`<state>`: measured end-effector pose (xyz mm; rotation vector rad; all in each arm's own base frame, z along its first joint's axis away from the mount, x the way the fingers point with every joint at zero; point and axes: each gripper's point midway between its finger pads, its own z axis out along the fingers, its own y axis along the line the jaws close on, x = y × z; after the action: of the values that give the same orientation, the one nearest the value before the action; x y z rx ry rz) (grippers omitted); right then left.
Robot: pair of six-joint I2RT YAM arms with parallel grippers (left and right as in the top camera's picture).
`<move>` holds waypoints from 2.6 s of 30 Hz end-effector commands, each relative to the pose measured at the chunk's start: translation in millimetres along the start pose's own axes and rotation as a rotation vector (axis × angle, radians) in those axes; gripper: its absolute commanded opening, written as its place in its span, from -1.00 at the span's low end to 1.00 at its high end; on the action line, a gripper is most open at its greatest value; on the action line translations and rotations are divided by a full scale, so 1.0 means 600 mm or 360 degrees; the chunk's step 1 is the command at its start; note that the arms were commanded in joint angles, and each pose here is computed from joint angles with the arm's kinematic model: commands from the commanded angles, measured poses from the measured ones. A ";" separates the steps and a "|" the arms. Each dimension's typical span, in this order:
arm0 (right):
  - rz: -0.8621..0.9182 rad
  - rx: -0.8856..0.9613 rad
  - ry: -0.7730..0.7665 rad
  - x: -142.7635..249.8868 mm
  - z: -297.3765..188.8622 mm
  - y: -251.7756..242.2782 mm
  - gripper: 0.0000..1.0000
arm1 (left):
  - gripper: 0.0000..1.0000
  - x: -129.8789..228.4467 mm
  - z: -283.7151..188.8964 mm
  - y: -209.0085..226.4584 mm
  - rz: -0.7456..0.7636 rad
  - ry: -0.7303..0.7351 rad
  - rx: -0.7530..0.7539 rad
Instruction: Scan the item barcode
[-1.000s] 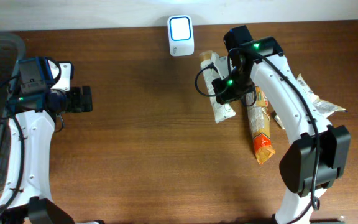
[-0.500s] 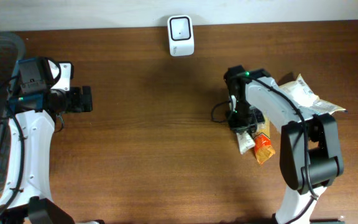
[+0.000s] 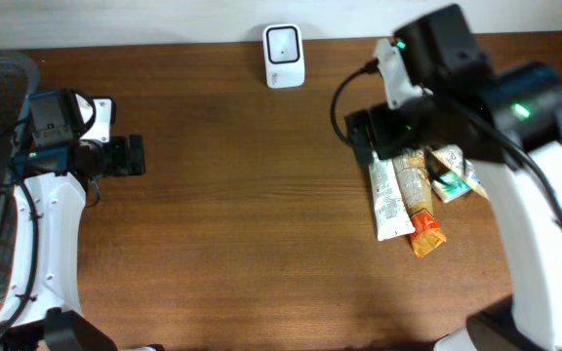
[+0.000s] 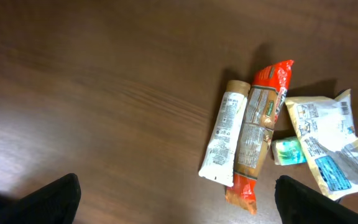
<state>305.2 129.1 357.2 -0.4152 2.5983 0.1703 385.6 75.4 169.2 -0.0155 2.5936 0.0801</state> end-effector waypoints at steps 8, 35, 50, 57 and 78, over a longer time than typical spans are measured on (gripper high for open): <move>-0.0025 0.0007 -0.0143 0.009 -0.058 0.003 0.97 | 0.99 -0.003 -0.003 0.000 -0.0012 -0.0014 0.0006; -0.0070 0.0319 -0.1580 0.286 0.205 -0.122 0.97 | 0.99 -0.003 -0.003 0.000 -0.0012 -0.0014 0.0006; -0.0063 0.0321 -0.1551 0.290 0.211 -0.124 0.97 | 0.98 -0.003 -0.003 0.000 -0.0012 -0.0014 0.0006; -0.0063 0.0321 -0.1551 0.290 0.211 -0.124 0.97 | 0.98 -0.007 -0.014 0.000 -0.0010 -0.0041 0.0001; -0.0063 0.0321 -0.1551 0.290 0.211 -0.124 0.97 | 0.98 0.178 -0.129 -0.109 0.0251 -0.1617 -0.0108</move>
<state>242.5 41.1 160.3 -0.2248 1.6250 0.0806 260.0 7.7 179.6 0.1463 1.6062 0.1688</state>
